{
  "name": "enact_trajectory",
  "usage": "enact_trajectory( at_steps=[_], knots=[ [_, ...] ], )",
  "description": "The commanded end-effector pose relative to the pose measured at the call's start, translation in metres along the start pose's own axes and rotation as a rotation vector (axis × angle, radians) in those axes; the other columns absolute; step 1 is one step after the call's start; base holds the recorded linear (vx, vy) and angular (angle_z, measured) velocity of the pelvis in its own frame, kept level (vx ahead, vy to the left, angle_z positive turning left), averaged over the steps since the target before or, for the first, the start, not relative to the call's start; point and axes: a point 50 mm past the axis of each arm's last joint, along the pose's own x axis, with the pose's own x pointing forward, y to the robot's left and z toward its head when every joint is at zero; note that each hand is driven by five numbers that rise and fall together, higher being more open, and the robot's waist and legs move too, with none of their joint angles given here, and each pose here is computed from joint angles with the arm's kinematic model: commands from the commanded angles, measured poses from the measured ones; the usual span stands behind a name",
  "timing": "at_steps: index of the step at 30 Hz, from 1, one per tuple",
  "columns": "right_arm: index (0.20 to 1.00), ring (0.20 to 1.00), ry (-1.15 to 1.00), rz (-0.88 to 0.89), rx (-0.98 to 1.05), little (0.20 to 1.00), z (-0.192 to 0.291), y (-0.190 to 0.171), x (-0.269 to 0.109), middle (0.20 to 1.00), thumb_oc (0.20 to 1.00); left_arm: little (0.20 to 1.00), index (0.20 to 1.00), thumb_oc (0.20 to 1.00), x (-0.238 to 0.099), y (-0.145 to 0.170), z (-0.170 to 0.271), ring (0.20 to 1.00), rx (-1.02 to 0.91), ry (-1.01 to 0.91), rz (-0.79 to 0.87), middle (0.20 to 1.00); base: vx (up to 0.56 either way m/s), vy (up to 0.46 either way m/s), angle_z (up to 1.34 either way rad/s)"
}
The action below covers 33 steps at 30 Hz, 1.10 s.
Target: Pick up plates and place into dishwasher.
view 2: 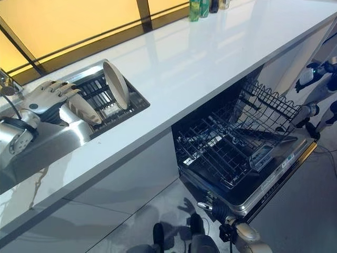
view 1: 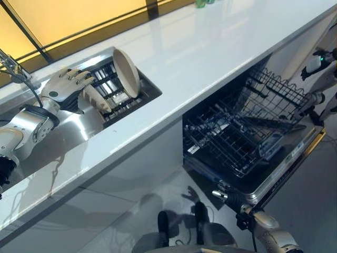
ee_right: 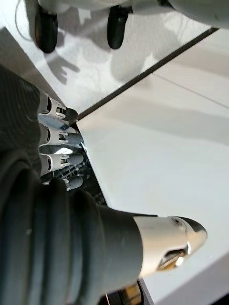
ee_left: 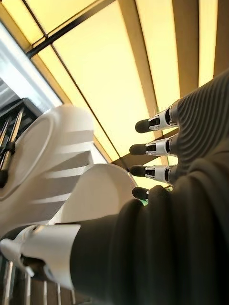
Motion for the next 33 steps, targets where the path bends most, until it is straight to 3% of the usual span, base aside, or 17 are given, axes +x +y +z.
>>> enact_trajectory(
  at_steps=[1, 13, 20, 21, 22, 23, 24, 29, 33],
  knots=[
    [1.0, 1.0, -0.17, 0.039, -0.051, 1.0, 0.046, 0.002, 0.009, 1.0, 1.0, 1.0, 1.0, 1.0, 0.014, 0.052, -0.038, 1.0, 0.123, 0.137, 0.135, 1.0, -0.1, -0.013, 0.0],
    [1.0, 1.0, -0.216, 0.018, -0.014, 1.0, 0.057, -0.004, 0.013, 1.0, 1.0, 1.0, 1.0, 1.0, 0.026, 0.048, -0.041, 1.0, 0.22, 0.156, -0.041, 1.0, -0.04, -0.006, 0.0],
    [1.0, 1.0, -0.271, -0.009, 0.005, 1.0, 0.069, -0.007, 0.014, 1.0, 1.0, 1.0, 1.0, 1.0, 0.025, 0.035, -0.058, 1.0, 0.282, 0.243, -0.288, 1.0, 0.0, -0.003, 0.0],
    [1.0, 1.0, -0.273, -0.009, 0.006, 1.0, 0.069, -0.007, 0.014, 1.0, 1.0, 0.771, 0.771, 0.771, 0.024, 0.033, -0.061, 0.771, 0.281, 0.26, -0.316, 0.771, 0.0, 0.0, 0.0],
    [1.0, 1.0, -0.273, -0.006, 0.015, 1.0, 0.069, -0.007, 0.014, 1.0, 1.0, 0.689, 0.689, 0.689, 0.022, 0.028, -0.064, 0.689, 0.281, 0.293, -0.371, 0.689, 0.0, 0.0, 0.0],
    [1.0, 1.0, -0.272, -0.006, 0.018, 1.0, 0.069, -0.007, 0.014, 1.0, 1.0, 0.558, 0.558, 0.558, 0.021, 0.026, -0.065, 0.558, 0.28, 0.305, -0.393, 0.558, 0.0, 0.0, 0.0],
    [1.0, 1.0, -0.273, -0.011, 0.017, 1.0, 0.069, -0.007, 0.014, 1.0, 1.0, 0.2, 0.2, 0.2, 0.018, 0.022, -0.068, 0.2, 0.277, 0.329, -0.427, 0.2, 0.02, -0.024, -0.03],
    [1.0, 1.0, -0.276, -0.01, 0.033, 1.0, 0.068, -0.007, 0.013, 1.0, 1.0, 0.2, 0.2, 0.2, 0.014, 0.02, -0.074, 0.2, 0.307, 0.389, -0.467, 0.2, 0.03, -0.033, -0.04],
    [1.0, 1.0, -0.281, 0.003, 0.039, 1.0, 0.067, -0.004, 0.013, 1.0, 1.0, 0.2, 0.2, 0.2, 0.017, 0.027, -0.073, 0.2, 0.342, 0.375, -0.393, 0.2, 0.01, -0.038, -0.01]
  ],
)
